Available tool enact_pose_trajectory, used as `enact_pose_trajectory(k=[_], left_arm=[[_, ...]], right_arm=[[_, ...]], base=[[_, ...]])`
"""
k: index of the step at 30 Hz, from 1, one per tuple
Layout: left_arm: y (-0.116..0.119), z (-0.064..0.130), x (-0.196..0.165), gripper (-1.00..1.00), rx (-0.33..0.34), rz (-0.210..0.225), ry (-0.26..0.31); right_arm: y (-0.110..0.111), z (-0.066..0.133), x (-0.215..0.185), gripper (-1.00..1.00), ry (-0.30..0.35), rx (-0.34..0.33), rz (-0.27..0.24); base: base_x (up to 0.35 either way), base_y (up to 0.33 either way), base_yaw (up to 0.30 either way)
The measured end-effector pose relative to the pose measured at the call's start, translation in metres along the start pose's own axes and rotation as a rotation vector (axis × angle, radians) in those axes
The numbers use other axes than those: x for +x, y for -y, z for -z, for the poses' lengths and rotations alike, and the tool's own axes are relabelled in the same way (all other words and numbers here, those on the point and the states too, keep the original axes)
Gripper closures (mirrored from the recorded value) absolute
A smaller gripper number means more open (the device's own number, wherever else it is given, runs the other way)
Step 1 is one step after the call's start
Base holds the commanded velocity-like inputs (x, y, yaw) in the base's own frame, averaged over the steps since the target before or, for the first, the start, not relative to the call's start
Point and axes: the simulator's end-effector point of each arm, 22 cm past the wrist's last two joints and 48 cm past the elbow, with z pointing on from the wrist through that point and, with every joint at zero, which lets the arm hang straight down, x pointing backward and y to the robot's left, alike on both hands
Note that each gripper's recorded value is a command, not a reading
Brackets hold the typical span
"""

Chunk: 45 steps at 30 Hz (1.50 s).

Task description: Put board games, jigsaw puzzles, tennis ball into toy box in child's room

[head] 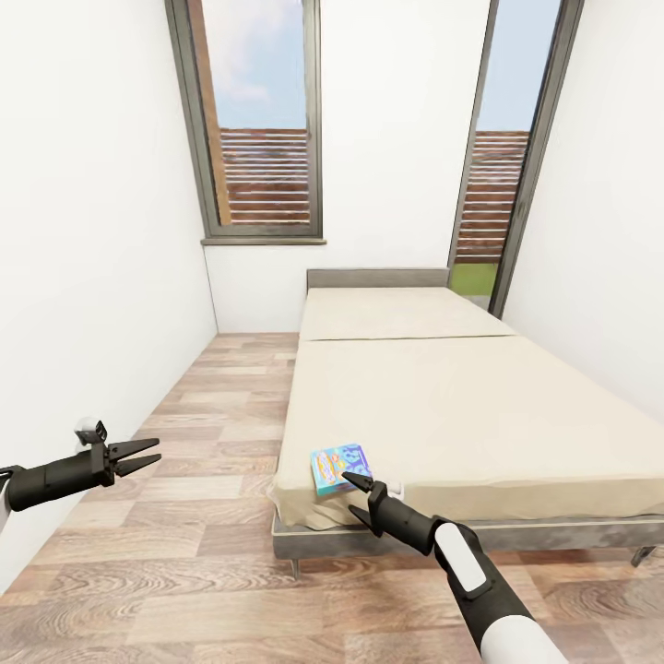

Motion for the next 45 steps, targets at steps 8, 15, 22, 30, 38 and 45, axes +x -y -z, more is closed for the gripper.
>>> enact_pose_trajectory(k=[8,15,22,30,38,45], left_arm=[[0.000,0.000,0.000,-1.00,-0.001,-0.002,0.000],[0.000,0.000,0.000,-1.00,-0.001,-0.003,0.000],[0.000,0.000,0.000,-1.00,-0.001,-0.003,0.000],[0.000,0.000,0.000,-1.00,-0.001,-0.003,-0.001],[0.000,0.000,0.000,-1.00,-0.001,-0.003,-0.001],[0.000,0.000,0.000,-1.00,-0.001,-0.003,0.000]], right_arm=[[0.000,0.000,0.000,-1.00,-0.001,-0.001,-0.001],[0.000,0.000,0.001,-1.00,-0.002,-0.001,-0.001],[0.000,0.000,0.000,-1.00,0.000,-0.001,0.000],[0.000,0.000,-0.001,-1.00,0.004,-0.002,0.002],[-0.003,0.001,-0.002,-1.00,0.004,-0.017,0.004],[-0.012,0.003,-0.003,-1.00,0.005,-0.058,0.005]], base=[[0.011,0.047,0.000],[0.020,0.069,0.000],[0.002,0.007,0.000],[0.000,0.029,0.000],[0.000,0.089,0.000],[0.000,0.009,0.000]])
